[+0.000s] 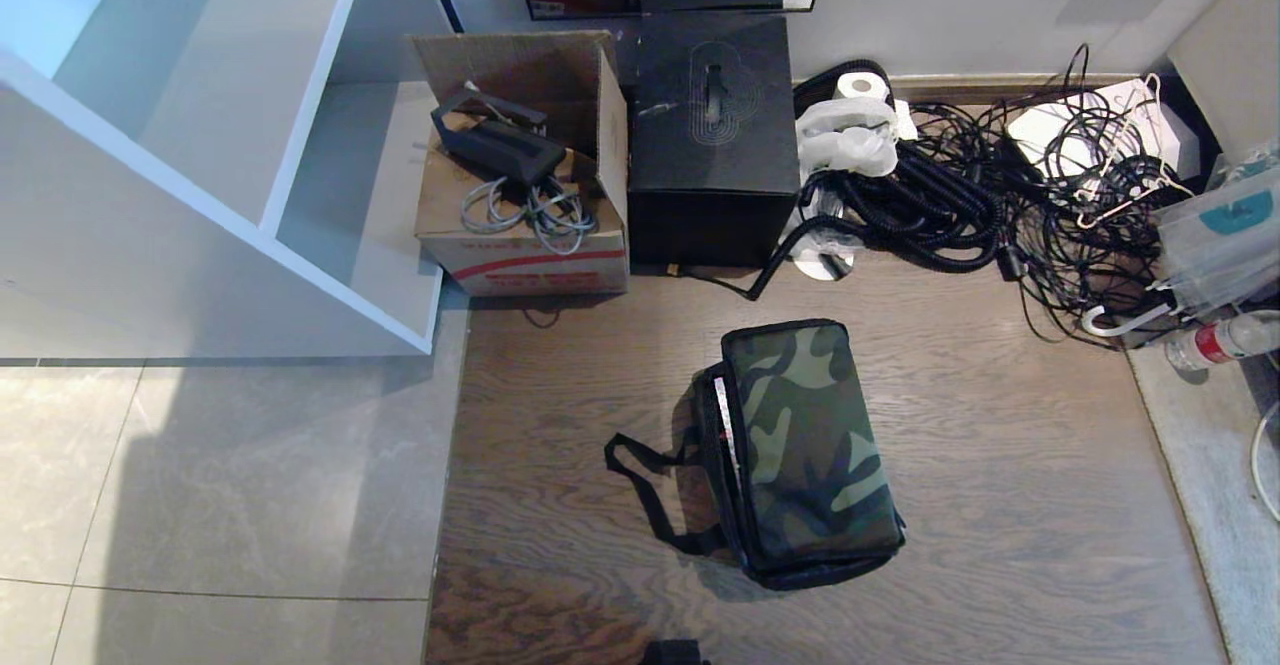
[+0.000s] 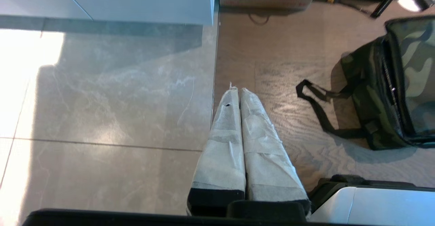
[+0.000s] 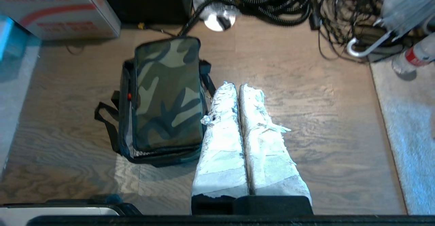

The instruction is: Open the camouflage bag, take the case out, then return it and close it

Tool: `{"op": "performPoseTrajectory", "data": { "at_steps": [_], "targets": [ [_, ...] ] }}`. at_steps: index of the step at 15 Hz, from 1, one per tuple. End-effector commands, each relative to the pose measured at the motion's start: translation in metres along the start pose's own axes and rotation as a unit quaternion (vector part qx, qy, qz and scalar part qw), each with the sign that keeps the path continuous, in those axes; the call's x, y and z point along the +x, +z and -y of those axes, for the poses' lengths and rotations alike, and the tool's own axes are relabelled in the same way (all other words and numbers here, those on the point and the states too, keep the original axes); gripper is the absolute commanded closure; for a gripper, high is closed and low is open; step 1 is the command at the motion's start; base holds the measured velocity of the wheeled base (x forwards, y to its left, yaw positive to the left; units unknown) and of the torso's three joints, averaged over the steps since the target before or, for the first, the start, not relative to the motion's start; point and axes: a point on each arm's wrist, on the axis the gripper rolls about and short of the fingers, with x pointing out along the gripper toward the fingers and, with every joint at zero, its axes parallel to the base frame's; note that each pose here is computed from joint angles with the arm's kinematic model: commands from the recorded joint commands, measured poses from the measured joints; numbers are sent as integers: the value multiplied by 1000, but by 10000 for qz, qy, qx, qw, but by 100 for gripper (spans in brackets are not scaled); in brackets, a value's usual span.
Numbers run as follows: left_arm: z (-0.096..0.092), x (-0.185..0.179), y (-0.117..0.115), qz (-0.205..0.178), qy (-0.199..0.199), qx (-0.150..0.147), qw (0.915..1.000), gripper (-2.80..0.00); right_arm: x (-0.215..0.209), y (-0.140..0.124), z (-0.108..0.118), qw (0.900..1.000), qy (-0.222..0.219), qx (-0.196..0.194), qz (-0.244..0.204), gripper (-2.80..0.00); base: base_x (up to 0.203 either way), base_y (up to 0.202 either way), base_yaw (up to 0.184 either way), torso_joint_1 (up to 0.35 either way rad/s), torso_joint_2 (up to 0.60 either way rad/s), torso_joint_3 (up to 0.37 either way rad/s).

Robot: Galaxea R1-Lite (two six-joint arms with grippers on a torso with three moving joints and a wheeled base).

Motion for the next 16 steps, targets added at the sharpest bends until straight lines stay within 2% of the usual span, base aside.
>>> {"op": "performPoseTrajectory", "data": {
  "at_steps": [1, 16],
  "targets": [
    [0, 0, 0, 2, 5, -2, 10000, 0, 2, -11, 0, 9998, 5, -1, -205, 0, 0, 0, 0, 2, 5, 200],
    [0, 0, 0, 2, 5, -15, 10000, 0, 2, -11, 0, 9998, -3, 7, -213, 0, 0, 0, 0, 2, 1, 201]
  ]
}}
